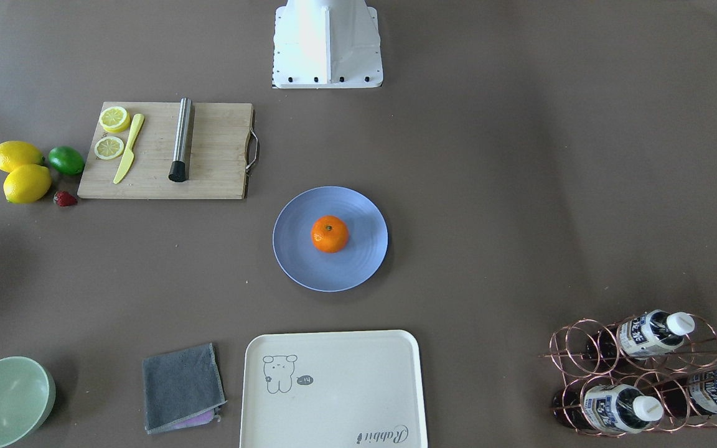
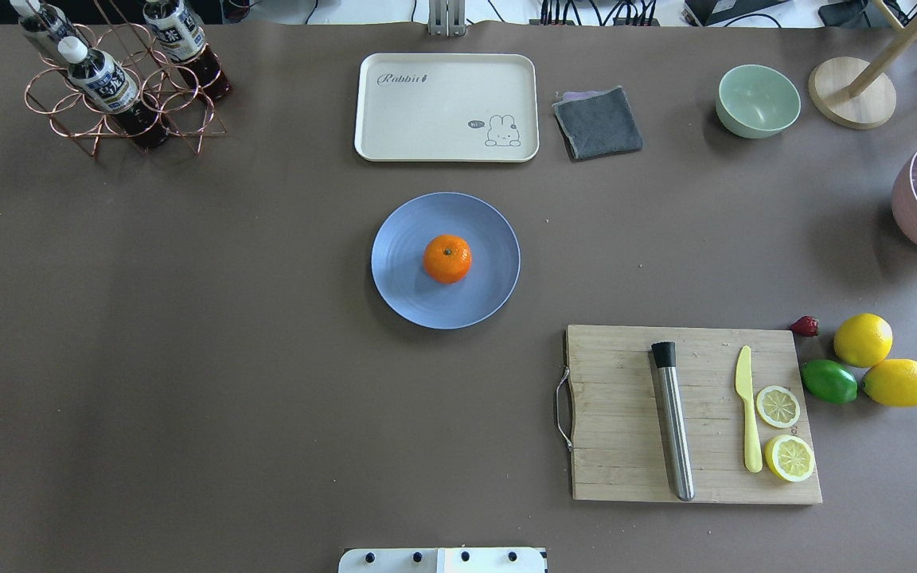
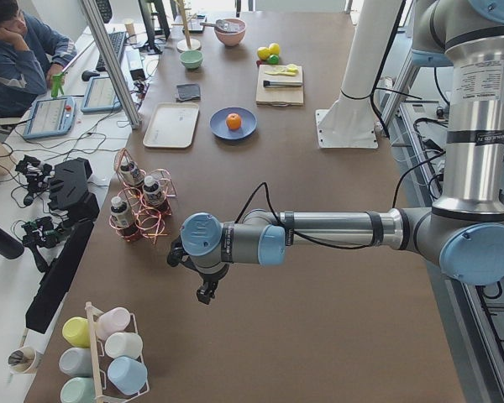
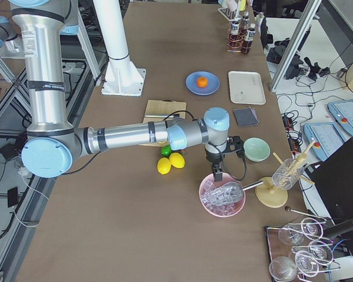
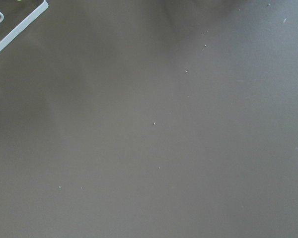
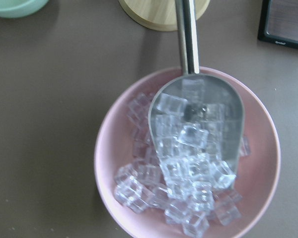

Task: Pick orange to plate

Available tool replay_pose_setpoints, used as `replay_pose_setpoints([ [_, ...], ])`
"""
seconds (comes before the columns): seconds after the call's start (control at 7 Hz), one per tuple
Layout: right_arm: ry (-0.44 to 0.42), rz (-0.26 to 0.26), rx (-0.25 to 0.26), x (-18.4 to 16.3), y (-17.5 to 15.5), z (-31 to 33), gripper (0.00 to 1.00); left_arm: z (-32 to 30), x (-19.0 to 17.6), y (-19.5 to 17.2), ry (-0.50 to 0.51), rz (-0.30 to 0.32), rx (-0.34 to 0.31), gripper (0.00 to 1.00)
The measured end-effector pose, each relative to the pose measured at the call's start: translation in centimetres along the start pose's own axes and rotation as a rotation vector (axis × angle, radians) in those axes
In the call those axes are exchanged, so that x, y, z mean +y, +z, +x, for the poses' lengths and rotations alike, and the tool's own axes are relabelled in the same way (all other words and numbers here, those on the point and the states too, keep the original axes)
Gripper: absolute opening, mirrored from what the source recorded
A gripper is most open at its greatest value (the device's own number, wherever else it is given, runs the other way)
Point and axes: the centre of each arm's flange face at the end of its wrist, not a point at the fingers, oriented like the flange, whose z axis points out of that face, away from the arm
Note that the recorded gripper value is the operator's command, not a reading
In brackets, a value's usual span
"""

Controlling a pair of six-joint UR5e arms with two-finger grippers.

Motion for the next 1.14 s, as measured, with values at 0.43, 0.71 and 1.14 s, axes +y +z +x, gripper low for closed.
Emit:
replay_pose_setpoints([
  [0.43, 0.11, -0.041, -0.005, 7.1, 1.0, 9.6, 1.0, 0.0, 0.0, 0.0, -0.002, -0.001, 0.0, 0.98],
  [0.71, 0.259, -0.082, -0.016, 7.3, 1.2, 10.4, 1.0, 0.0, 0.0, 0.0, -0.004, -0.004, -0.002, 0.98],
  [1.14, 0.35, -0.148, -0.095, 6.8, 0.0, 8.8, 1.0, -0.5, 0.3, 0.5, -0.023, -0.018, 0.001, 0.98],
])
